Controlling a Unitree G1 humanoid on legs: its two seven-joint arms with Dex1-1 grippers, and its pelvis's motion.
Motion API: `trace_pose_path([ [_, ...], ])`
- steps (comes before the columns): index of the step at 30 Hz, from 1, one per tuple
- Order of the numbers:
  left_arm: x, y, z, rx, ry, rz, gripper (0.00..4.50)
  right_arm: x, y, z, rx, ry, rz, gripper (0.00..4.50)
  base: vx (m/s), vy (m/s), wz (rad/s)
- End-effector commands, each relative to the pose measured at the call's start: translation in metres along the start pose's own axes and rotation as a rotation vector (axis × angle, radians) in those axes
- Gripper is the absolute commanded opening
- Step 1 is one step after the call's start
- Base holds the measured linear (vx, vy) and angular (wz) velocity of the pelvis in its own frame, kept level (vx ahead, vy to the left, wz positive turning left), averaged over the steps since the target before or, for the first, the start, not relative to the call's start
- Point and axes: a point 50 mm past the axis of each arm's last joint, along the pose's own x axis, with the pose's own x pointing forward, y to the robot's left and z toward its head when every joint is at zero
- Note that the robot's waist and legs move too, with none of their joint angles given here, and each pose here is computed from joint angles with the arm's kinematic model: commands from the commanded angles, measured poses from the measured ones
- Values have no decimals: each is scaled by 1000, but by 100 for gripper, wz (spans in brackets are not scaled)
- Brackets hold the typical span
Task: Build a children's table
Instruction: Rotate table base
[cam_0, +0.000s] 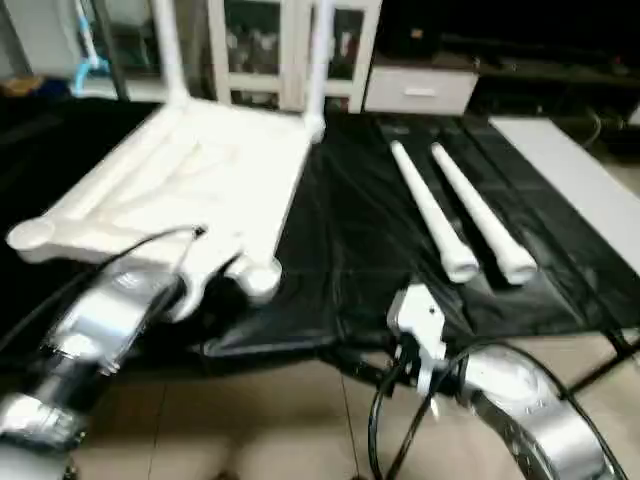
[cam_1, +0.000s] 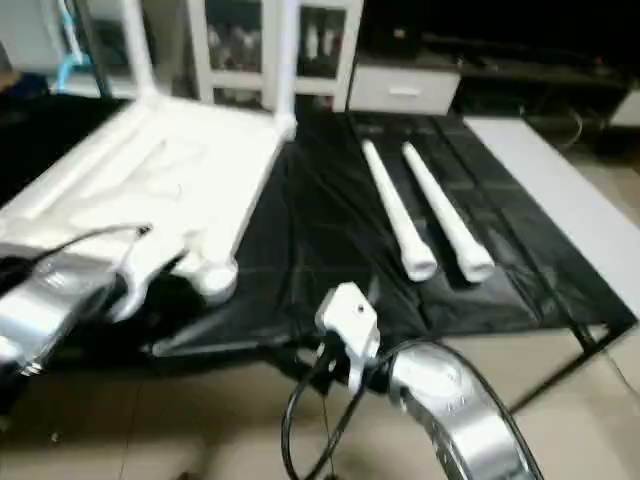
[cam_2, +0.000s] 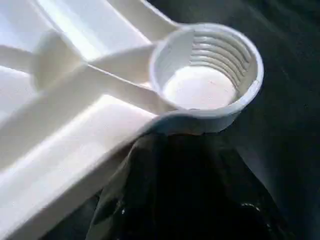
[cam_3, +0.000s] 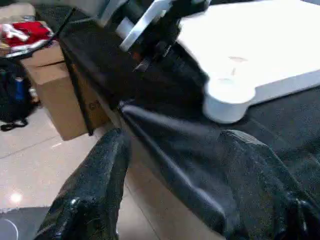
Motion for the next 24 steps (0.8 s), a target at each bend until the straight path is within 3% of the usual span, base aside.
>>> trace_pose_path([
  [1, -4, 10, 14, 17, -62, 74, 142, -2, -3, 2, -11, -4, -17, 302, -33, -75, 7],
  [7, -6, 17, 21, 57, -60, 123, 142, -4, 0, 2, -8, -9, -36, 302, 32, -47, -13],
  [8, -18, 14, 31, 30, -148, 83, 142, -6, -1, 3, 11, -25, -73, 302, 0, 0, 0],
  [9, -19, 14, 31, 26, -155, 83, 142, -6, -1, 3, 12, -26, -76, 302, 0, 0, 0],
  [11, -30, 14, 46, -76, -292, 97, 142, -8, -8, 6, 37, -53, -170, 302, 0, 0, 0],
  [13, -38, 19, 57, -219, -454, 230, 142, -13, -27, 7, 94, -78, -388, 302, 0, 0, 0],
  [14, -41, 17, 58, -307, -513, 299, 142, -17, -36, 7, 101, -78, -492, 302, 0, 0, 0],
  [17, -41, 10, 52, -425, -592, 381, 142, -21, -41, 8, 46, -80, -595, 302, 0, 0, 0],
  [19, -42, -13, 47, -529, -725, 349, 142, -25, -45, 10, -22, -69, -700, 302, 0, 0, 0],
  [20, -44, -24, 42, -586, -768, 426, 142, -28, -48, 13, -22, -92, -766, 302, 0, 0, 0],
  [22, -46, -31, 38, -633, -792, 500, 142, -32, -50, 15, -23, -116, -827, 302, 0, 0, 0],
  [24, -42, -46, 26, -806, -783, 584, 142, -38, -51, 13, 36, -151, -893, 302, 0, 0, 0],
])
